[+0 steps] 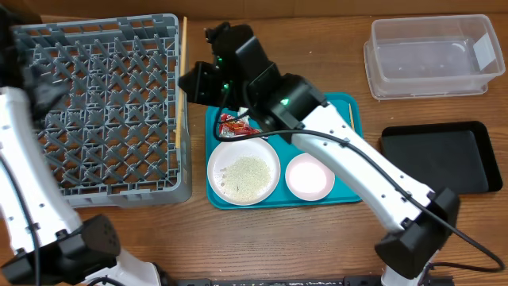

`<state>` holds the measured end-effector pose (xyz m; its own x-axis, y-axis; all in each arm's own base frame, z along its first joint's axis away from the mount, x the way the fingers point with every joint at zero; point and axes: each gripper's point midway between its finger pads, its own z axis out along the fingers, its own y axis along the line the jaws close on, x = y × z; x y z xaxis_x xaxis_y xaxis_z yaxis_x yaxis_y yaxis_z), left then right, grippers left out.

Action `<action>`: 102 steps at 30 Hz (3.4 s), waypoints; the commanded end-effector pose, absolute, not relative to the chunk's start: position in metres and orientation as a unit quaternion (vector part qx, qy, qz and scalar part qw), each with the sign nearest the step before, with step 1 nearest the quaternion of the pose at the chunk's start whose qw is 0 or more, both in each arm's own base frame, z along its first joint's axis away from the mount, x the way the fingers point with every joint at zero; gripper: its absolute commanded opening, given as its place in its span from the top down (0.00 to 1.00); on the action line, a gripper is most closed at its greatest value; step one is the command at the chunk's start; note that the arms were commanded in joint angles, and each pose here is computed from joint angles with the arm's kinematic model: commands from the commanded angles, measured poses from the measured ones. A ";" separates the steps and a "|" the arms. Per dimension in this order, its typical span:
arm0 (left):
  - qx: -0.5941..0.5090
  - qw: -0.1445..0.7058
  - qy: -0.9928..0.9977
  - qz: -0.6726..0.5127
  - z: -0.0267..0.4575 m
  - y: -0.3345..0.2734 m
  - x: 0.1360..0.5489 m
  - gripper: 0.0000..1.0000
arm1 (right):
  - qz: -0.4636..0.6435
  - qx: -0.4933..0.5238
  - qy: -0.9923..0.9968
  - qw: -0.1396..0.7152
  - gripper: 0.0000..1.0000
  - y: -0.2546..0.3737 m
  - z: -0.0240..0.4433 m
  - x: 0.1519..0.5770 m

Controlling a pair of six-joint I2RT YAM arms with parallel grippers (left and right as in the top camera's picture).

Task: Sort waste into correct bins and load items into the dishwasher
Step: 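Carry the chopstick left and insert it into the gray dish rack, then open the right gripper and return it to the remaining chopstick, then grasp the second wooden chopstick with the right gripper and lift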

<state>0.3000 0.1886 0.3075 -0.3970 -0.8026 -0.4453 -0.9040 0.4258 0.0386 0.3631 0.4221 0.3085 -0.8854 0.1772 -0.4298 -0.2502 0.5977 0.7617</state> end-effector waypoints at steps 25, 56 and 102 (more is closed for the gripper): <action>-0.619 0.165 0.749 0.167 0.306 0.252 0.251 0.00 | 0.418 -0.163 0.865 0.226 0.93 0.509 0.140 0.388; -0.619 0.165 0.749 0.167 0.306 0.252 0.251 0.00 | 0.341 -0.062 0.896 0.276 0.63 0.384 0.245 0.430; -0.619 0.165 0.749 0.167 0.306 0.252 0.251 0.00 | -0.001 0.046 0.993 0.112 0.64 0.047 0.019 0.356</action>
<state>0.2507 0.2496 0.3078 -0.1951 -0.8717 -0.4495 -0.9792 0.1995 0.0382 0.3554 0.0478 0.0199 -0.9676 0.1485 -0.2041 0.1465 0.9889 0.0250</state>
